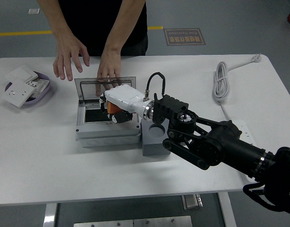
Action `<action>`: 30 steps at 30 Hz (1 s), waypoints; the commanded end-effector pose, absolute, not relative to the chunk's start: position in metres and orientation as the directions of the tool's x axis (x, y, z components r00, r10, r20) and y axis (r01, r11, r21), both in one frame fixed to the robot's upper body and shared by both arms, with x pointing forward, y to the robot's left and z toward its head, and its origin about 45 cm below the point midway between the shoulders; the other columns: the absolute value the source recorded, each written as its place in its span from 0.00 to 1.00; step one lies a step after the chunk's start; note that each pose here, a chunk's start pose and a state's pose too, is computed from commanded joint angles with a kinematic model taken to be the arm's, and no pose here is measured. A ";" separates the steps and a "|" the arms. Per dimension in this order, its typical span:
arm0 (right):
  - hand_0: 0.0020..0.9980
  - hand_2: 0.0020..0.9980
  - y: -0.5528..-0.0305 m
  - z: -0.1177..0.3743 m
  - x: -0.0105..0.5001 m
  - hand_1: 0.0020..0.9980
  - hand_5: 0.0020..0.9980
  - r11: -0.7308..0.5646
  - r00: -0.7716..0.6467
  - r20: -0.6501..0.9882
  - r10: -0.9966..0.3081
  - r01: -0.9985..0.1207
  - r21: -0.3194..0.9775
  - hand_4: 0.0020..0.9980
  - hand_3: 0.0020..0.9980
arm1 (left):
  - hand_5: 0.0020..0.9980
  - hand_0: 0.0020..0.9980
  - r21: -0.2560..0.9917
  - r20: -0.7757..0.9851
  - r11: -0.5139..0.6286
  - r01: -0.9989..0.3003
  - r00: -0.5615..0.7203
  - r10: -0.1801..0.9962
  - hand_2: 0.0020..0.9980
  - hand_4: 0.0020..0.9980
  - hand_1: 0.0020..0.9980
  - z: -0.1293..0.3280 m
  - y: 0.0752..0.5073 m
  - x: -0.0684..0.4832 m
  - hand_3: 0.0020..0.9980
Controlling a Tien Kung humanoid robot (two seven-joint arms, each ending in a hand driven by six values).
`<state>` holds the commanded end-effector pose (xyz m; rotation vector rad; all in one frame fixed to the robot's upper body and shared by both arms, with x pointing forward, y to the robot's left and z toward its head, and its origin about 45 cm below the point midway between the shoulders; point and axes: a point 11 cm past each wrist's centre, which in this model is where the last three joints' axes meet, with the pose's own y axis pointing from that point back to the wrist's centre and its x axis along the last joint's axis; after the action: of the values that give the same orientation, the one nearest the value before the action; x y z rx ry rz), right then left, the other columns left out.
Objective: Pick up the cylinder from the cube,place it in the box,flap close box
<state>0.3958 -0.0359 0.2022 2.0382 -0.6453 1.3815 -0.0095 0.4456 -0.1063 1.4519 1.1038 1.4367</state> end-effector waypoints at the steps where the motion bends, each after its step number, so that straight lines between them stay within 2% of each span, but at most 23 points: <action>1: 0.29 0.50 -0.036 0.203 0.396 0.43 0.00 -0.711 0.344 0.937 -0.067 -0.675 0.197 0.11 0.53 | 0.20 0.62 0.952 0.304 -0.303 0.048 -0.024 0.952 0.60 0.66 0.61 -0.106 0.446 -0.009 0.59; 3: 0.29 0.50 -0.036 0.204 0.396 0.43 0.00 -0.712 0.342 0.937 -0.066 -0.674 0.196 0.11 0.53 | 0.20 0.62 0.952 0.305 -0.303 0.047 -0.023 0.952 0.60 0.66 0.61 -0.106 0.446 -0.009 0.59; 4: 0.44 0.57 -0.036 0.204 0.397 0.54 0.13 -0.712 0.341 0.938 -0.064 -0.674 0.197 0.46 0.63 | 0.20 0.62 0.952 0.305 -0.304 0.047 -0.022 0.952 0.60 0.66 0.61 -0.106 0.446 -0.009 0.59; 9: 0.44 0.57 -0.036 0.202 0.396 0.54 0.13 -0.714 0.341 0.939 -0.049 -0.669 0.206 0.46 0.63 | 0.20 0.62 0.951 0.305 -0.304 0.047 -0.020 0.952 0.60 0.66 0.61 -0.106 0.446 -0.009 0.59; 10: 0.68 0.68 -0.035 0.202 0.396 0.66 0.30 -0.715 0.342 0.939 -0.046 -0.667 0.208 0.64 0.70 | 0.20 0.62 0.951 0.305 -0.304 0.046 -0.020 0.952 0.60 0.66 0.61 -0.106 0.446 -0.009 0.59; 15: 0.68 0.68 -0.034 0.200 0.394 0.66 0.30 -0.720 0.346 0.937 -0.037 -0.660 0.215 0.64 0.70 | 0.20 0.62 0.952 0.305 -0.304 0.046 -0.018 0.952 0.60 0.66 0.61 -0.106 0.446 -0.008 0.59; 16: 0.77 0.70 -0.034 0.199 0.393 0.68 0.32 -0.721 0.348 0.937 -0.037 -0.658 0.216 0.71 0.73 | 0.20 0.62 0.952 0.304 -0.303 0.046 -0.017 0.952 0.60 0.66 0.61 -0.106 0.446 -0.008 0.59; 21: 0.77 0.70 -0.033 0.198 0.391 0.68 0.32 -0.727 0.357 0.933 -0.042 -0.651 0.216 0.71 0.73 | 0.20 0.62 0.952 0.304 -0.303 0.045 -0.015 0.952 0.60 0.66 0.61 -0.106 0.445 -0.008 0.59; 22: 0.79 0.71 -0.032 0.198 0.391 0.69 0.34 -0.728 0.359 0.932 -0.043 -0.650 0.216 0.77 0.78 | 0.20 0.62 0.952 0.304 -0.303 0.045 -0.015 0.953 0.60 0.66 0.60 -0.106 0.445 -0.008 0.59; 30: 0.79 0.71 -0.029 0.200 0.386 0.69 0.34 -0.741 0.404 0.910 -0.099 -0.640 0.203 0.79 0.78 | 0.20 0.62 0.953 0.299 -0.299 0.041 -0.011 0.954 0.60 0.66 0.60 -0.108 0.442 -0.008 0.59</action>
<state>0.3858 -0.0287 0.2003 2.1292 -0.6277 1.3277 -0.0077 0.4423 -0.1075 1.4522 1.0925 1.4247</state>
